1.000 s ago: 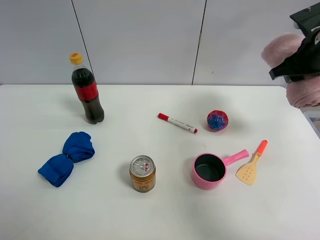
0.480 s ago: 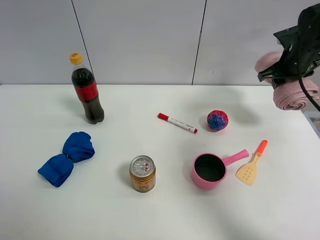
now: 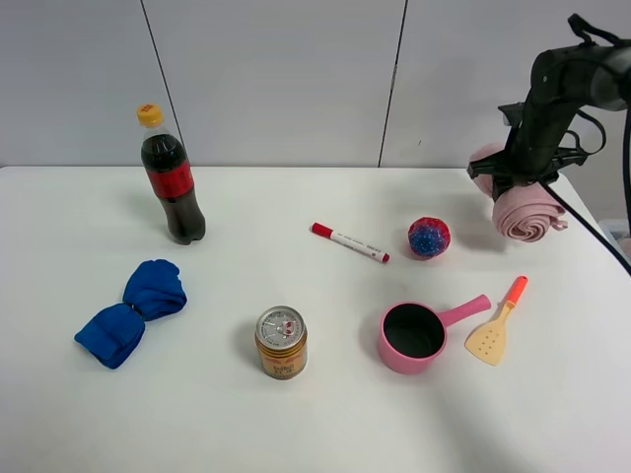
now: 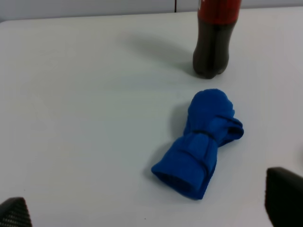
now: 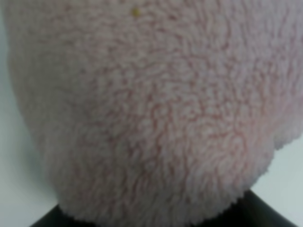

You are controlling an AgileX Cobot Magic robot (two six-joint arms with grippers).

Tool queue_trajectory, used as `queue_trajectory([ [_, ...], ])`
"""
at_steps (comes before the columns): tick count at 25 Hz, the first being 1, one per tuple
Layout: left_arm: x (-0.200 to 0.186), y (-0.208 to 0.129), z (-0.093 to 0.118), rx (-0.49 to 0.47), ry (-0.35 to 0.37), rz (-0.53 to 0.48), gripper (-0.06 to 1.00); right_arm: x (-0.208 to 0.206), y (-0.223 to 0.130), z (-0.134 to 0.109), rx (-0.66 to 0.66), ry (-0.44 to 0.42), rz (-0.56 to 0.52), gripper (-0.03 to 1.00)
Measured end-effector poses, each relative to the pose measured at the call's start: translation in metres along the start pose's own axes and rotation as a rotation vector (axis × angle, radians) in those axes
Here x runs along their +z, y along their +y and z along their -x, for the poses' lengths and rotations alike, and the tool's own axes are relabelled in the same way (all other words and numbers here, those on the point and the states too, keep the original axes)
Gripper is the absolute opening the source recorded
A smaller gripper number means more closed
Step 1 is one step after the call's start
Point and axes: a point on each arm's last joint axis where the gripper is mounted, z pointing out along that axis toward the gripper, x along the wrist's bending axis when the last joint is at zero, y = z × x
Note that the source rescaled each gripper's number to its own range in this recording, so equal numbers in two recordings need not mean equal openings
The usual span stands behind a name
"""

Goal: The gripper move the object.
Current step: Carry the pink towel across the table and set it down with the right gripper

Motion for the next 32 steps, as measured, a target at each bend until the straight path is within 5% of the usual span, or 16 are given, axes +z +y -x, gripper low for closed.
queue_trajectory([
  [23, 0.000, 0.000, 0.000, 0.000, 0.000, 0.000, 1.00, 0.052, 0.002, -0.006, 0.027, 0.007, -0.006, 0.02],
  [28, 0.000, 0.000, 0.000, 0.000, 0.000, 0.000, 1.00, 0.051, 0.006, -0.004, 0.115, -0.015, 0.033, 0.81],
  [32, 0.000, 0.000, 0.000, 0.000, 0.000, 0.000, 1.00, 0.050, 0.005, 0.001, 0.126, -0.062, 0.031, 0.97],
])
